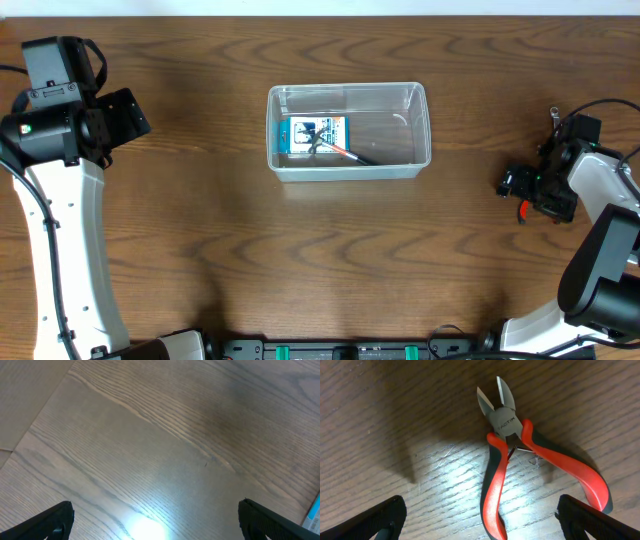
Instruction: Pack container
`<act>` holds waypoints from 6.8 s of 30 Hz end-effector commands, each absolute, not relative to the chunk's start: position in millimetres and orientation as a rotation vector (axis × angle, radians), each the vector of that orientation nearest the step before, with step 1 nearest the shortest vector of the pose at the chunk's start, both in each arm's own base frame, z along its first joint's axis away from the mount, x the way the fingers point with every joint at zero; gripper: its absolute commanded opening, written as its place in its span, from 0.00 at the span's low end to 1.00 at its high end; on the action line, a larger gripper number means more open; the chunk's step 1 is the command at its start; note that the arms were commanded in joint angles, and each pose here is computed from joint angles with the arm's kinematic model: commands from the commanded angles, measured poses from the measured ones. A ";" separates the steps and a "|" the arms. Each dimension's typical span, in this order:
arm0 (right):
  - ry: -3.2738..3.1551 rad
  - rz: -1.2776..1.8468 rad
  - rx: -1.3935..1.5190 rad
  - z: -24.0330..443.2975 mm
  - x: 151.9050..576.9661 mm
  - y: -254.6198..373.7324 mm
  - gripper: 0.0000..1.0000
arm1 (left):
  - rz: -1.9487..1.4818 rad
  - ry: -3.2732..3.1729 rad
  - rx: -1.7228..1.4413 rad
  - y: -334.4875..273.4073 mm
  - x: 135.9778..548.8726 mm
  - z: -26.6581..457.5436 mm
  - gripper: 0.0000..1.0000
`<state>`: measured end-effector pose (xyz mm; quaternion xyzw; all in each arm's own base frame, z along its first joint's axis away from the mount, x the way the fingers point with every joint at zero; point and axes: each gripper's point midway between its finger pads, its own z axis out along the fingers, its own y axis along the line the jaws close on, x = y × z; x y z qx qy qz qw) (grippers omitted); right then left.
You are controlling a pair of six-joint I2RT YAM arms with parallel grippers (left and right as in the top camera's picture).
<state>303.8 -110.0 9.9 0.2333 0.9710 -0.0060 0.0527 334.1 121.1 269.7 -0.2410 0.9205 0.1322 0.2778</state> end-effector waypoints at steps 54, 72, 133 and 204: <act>2.921 -0.027 0.700 -4.6 310.9 -94.9 0.99 | 0.387 2.471 -0.639 125.6 333.1 270.7 0.98; 2.958 -0.035 0.685 -5.8 298.4 -107.2 0.99 | 0.387 2.471 -0.639 125.6 333.1 270.7 0.98; 2.892 -0.023 0.875 -14.4 296.2 -106.3 0.53 | 0.387 2.471 -0.639 125.6 333.1 270.7 0.98; 2.847 0.057 0.217 124.7 393.0 -54.7 0.08 | 0.387 2.471 -0.639 125.6 333.1 270.7 0.98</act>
